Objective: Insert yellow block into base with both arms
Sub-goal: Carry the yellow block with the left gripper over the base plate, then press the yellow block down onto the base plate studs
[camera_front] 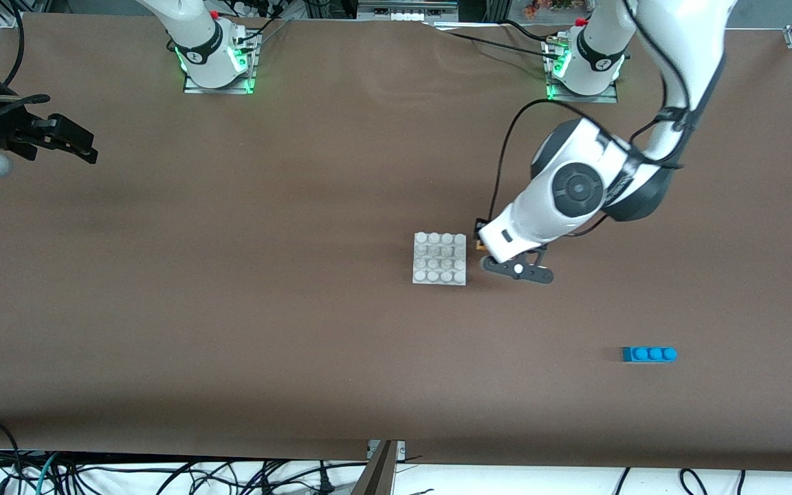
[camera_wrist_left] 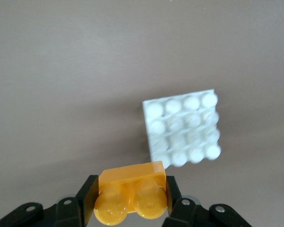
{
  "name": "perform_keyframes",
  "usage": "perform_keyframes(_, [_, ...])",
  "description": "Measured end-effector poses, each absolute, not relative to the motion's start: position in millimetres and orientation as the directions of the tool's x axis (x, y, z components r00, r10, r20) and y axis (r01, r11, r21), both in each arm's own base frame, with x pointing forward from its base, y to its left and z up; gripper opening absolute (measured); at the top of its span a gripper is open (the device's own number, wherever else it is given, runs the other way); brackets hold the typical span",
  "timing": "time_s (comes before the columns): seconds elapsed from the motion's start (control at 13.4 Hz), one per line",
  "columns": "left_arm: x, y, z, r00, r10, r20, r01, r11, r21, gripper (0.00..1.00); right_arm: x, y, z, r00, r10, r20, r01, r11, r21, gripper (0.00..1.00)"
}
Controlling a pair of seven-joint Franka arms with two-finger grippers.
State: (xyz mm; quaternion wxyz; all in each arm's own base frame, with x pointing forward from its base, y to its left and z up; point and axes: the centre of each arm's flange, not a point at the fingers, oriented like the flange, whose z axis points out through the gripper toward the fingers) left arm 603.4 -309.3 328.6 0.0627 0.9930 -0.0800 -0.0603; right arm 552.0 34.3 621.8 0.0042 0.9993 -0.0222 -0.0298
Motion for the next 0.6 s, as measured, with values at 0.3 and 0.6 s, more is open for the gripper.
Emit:
perform_keyframes(0.3, [613.1,-345.7,274.5,0.983,-0.141,-0.115,-0.128,-0.985,0.114,0.63,552.2,30.2,622.1,0.997,-0.052,-0.059,-0.052,-0.999,0.01,1.0])
perform_keyframes(0.6, [597.5,-385.0,253.6,0.984,-0.143,-0.104,-0.133,-0.987,0.091,0.63,552.5,23.6,622.1,0.996,-0.063,-0.059,-0.063,-0.998,0.01,1.0])
